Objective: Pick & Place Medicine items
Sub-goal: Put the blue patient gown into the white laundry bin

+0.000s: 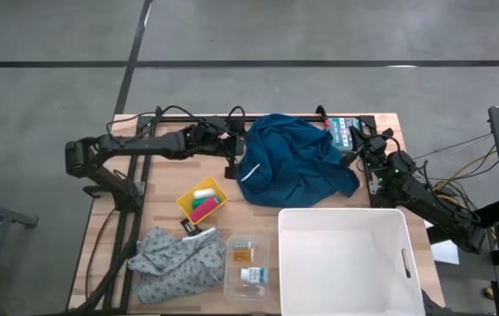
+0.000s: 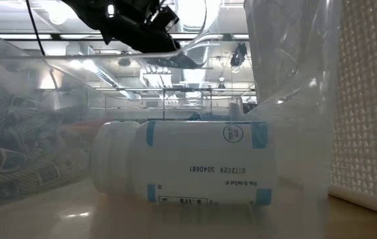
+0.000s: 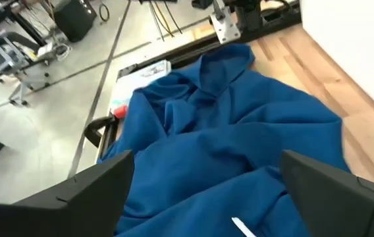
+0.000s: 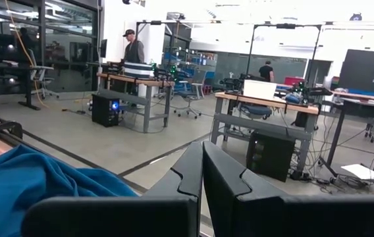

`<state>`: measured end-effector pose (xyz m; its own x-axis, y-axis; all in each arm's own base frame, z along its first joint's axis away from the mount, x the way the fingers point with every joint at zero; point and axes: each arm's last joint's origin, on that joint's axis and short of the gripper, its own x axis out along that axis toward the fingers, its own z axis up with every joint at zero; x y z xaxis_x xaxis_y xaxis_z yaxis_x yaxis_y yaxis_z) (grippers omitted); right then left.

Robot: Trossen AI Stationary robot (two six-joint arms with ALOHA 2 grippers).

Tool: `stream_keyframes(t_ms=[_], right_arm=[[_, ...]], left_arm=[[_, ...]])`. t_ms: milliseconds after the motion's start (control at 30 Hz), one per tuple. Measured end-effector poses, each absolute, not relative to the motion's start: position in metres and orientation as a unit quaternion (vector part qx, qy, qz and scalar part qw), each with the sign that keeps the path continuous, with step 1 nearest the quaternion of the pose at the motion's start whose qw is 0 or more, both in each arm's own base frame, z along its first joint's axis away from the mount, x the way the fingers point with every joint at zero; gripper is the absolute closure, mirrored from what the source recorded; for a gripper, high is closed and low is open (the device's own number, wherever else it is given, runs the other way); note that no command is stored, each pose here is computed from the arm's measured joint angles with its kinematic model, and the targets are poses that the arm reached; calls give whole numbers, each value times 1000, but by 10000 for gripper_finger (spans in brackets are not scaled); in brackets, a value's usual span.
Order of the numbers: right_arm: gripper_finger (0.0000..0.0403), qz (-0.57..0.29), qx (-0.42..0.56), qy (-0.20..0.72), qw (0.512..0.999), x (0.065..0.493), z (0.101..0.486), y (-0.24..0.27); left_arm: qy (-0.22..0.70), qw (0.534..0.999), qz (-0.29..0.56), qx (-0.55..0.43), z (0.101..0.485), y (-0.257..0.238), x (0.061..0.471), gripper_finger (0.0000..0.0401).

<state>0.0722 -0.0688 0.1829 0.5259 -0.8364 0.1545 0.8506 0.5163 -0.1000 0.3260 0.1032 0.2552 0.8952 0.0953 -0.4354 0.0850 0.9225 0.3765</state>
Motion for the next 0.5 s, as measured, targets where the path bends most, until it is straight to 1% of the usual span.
stream_keyframes(t_ms=[167, 300, 433, 500], right_arm=[[394, -485, -82, -44, 870, 72, 183, -69], [394, -485, -82, -44, 870, 72, 183, -69], [394, -485, -82, -43, 870, 72, 183, -69], [394, -484, -82, -43, 870, 72, 183, -69]], left_arm=[[257, 948, 6, 187, 245, 114, 345, 29], [297, 939, -5, 174, 241, 122, 365, 35], [332, 928, -16, 168, 237, 130, 383, 35], [333, 927, -16, 171, 237, 134, 391, 32]])
